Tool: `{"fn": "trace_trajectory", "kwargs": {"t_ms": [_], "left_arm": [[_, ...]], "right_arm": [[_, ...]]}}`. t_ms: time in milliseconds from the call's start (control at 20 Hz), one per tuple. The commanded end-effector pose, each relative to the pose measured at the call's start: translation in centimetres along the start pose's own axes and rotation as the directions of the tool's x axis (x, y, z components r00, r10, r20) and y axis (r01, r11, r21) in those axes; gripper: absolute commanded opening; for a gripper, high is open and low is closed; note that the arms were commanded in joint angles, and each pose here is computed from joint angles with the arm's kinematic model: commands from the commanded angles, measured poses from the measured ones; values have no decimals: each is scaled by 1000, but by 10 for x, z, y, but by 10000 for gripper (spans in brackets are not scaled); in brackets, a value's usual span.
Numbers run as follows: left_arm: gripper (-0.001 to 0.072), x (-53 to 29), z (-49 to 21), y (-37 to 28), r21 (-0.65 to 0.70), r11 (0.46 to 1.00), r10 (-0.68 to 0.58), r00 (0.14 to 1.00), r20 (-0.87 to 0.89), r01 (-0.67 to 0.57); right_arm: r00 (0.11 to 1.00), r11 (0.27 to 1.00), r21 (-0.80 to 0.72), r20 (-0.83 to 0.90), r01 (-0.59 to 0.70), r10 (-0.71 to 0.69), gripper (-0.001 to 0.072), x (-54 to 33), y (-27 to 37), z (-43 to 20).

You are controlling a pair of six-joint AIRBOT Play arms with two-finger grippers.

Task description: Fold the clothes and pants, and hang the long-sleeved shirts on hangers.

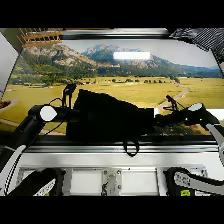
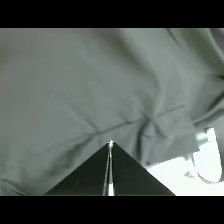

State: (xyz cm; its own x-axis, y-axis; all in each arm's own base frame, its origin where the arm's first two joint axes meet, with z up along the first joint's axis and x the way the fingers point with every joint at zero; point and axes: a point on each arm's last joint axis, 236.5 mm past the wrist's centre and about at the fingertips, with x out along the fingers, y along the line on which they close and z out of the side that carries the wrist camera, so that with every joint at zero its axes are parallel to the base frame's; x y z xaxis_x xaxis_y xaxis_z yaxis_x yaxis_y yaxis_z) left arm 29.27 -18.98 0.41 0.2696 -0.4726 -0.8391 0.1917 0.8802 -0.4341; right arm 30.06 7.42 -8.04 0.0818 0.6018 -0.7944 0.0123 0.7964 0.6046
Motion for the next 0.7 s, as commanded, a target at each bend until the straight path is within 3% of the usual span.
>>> {"fn": "trace_trajectory", "kwargs": {"t_ms": [0,300,650], "left_arm": [[3,23,15,-9,-44,998,-41,998,-37,39],[4,112,31,-74,106,991,-69,990,-121,82],[3,195,8,-162,187,963,-146,959,-243,194]], "right_arm": [[976,981,-21,-95,194,-195,21,-53,-11,-5],[954,955,11,-25,298,-298,21,-147,44,15],[934,920,-164,28,356,-356,21,-162,128,19]]}}
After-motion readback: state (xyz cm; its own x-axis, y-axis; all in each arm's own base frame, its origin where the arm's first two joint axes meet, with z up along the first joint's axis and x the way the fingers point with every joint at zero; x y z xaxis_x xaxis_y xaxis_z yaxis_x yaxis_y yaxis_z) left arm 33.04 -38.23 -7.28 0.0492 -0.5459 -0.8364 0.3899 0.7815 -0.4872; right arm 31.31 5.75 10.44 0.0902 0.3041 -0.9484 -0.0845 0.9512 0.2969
